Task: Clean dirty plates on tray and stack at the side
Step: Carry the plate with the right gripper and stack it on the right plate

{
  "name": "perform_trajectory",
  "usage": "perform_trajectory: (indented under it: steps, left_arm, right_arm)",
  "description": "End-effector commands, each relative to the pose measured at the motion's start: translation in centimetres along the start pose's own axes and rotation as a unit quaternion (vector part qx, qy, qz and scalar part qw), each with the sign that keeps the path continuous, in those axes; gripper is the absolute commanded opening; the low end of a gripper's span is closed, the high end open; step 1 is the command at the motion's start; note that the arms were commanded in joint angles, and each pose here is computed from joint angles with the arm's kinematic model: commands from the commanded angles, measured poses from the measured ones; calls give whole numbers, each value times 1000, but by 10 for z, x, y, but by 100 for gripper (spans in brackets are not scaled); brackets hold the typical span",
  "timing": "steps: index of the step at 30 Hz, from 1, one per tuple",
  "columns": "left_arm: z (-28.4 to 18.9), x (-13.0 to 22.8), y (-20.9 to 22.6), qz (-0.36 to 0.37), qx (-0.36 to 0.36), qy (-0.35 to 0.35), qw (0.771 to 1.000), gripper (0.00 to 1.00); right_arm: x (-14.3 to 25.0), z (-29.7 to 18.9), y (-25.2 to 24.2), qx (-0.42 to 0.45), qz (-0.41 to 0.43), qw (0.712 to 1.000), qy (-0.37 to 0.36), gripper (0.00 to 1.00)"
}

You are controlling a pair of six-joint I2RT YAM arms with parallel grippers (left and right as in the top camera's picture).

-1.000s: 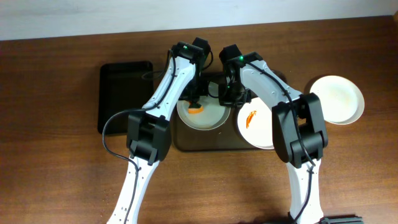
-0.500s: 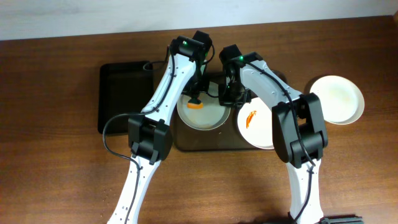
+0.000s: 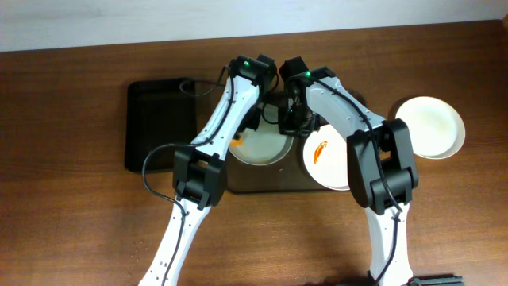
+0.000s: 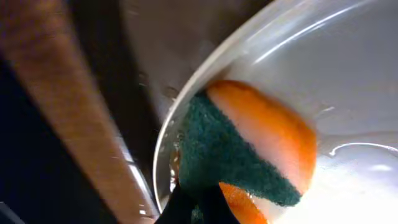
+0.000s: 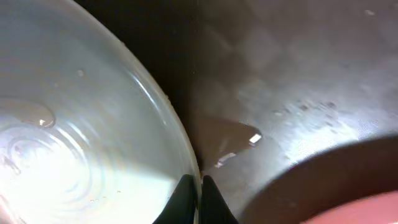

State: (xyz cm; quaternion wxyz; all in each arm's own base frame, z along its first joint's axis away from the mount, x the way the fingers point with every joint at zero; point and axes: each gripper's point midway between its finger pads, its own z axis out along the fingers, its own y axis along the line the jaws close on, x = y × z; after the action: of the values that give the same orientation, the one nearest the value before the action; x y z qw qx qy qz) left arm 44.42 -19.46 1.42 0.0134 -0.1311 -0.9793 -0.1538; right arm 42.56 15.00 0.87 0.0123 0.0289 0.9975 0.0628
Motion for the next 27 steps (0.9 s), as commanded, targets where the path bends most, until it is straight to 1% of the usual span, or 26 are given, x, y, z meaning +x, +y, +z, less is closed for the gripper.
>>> perform_trajectory:
  steps: [1, 2, 3, 5, 6, 7, 8, 10, 11, 12, 13, 14, 16, 19, 21, 22, 23, 24, 25, 26, 27]
  left_arm:
    - [30, -3, 43, -16, -120, 10, 993, 0]
    - [28, -4, 44, -23, -119, 6, 993, 0]
    - [21, -6, 47, -58, -116, -4, 992, 0]
    - [-26, -11, 68, -133, -95, -53, 985, 0]
    - [-52, -11, 78, -159, -76, -76, 982, 0]
    - [-86, -9, 89, -181, -36, -102, 978, 0]
    - [-107, -5, 98, -196, -8, -116, 974, 0]
    - [-136, 2, 107, -215, 70, -127, 966, 0]
    - [-142, 4, 108, -211, 100, -127, 964, 0]
    - [-143, 5, 110, -212, 119, -122, 962, 0]
    - [-140, 5, 112, -203, 121, -119, 964, 0]
    - [-139, 5, 113, -201, 120, -119, 965, 0]
    - [-139, 5, 113, -201, 120, -119, 965, 0]
    - [-139, 5, 113, -201, 120, -119, 965, 0]
    - [-139, 5, 113, -201, 120, -119, 965, 1]
    - [-139, 5, 113, -199, 120, -119, 965, 1]
    - [-139, 5, 113, -199, 120, -119, 965, 1]
    - [-139, 5, 113, -199, 120, -119, 965, 1]
    - [-139, 5, 113, -199, 120, -119, 965, 2]
    - [-139, 5, 113, -199, 120, -119, 965, 2]
    - [-139, 5, 113, -199, 120, -119, 965, 2]
  right_arm:
    - [2, 10, -19, 41, 5, 999, 7, 4]
    - [3, 10, -20, 41, 6, 999, 8, 4]
    - [3, 10, -20, 42, 6, 999, 8, 4]
    - [0, 8, -21, 40, 9, 999, 5, 4]
    - [-4, 3, -24, 39, 13, 999, 1, 4]
    - [-9, -5, -27, 38, 19, 999, -2, 4]
    - [-15, -16, -28, 37, 23, 999, -8, 4]
    - [-28, -43, -26, 31, 26, 999, -25, 4]
    - [-37, -69, -24, 36, 22, 998, -42, 4]
    - [-45, -101, -28, 66, 20, 995, -66, 4]
    - [-47, -120, -31, 84, 19, 993, -81, 4]
    - [-48, -148, -39, 119, 18, 988, -102, 4]
    - [-44, -186, -51, 177, 14, 976, -127, 4]
    - [-36, -222, -50, 222, -2, 962, -157, 4]
    - [-34, -246, -42, 277, -23, 939, -201, 4]
    - [-34, -260, -37, 329, -46, 916, -226, 4]
    - [-33, -268, -29, 364, -77, 897, -237, 4]
    - [-31, -284, -16, 414, -99, 865, -267, 4]
    - [-29, -294, -9, 439, -107, 845, -285, 4]
    - [-26, -307, 2, 471, -117, 818, -309, 4]
    - [-25, -312, 6, 481, -121, 809, -317, 4]
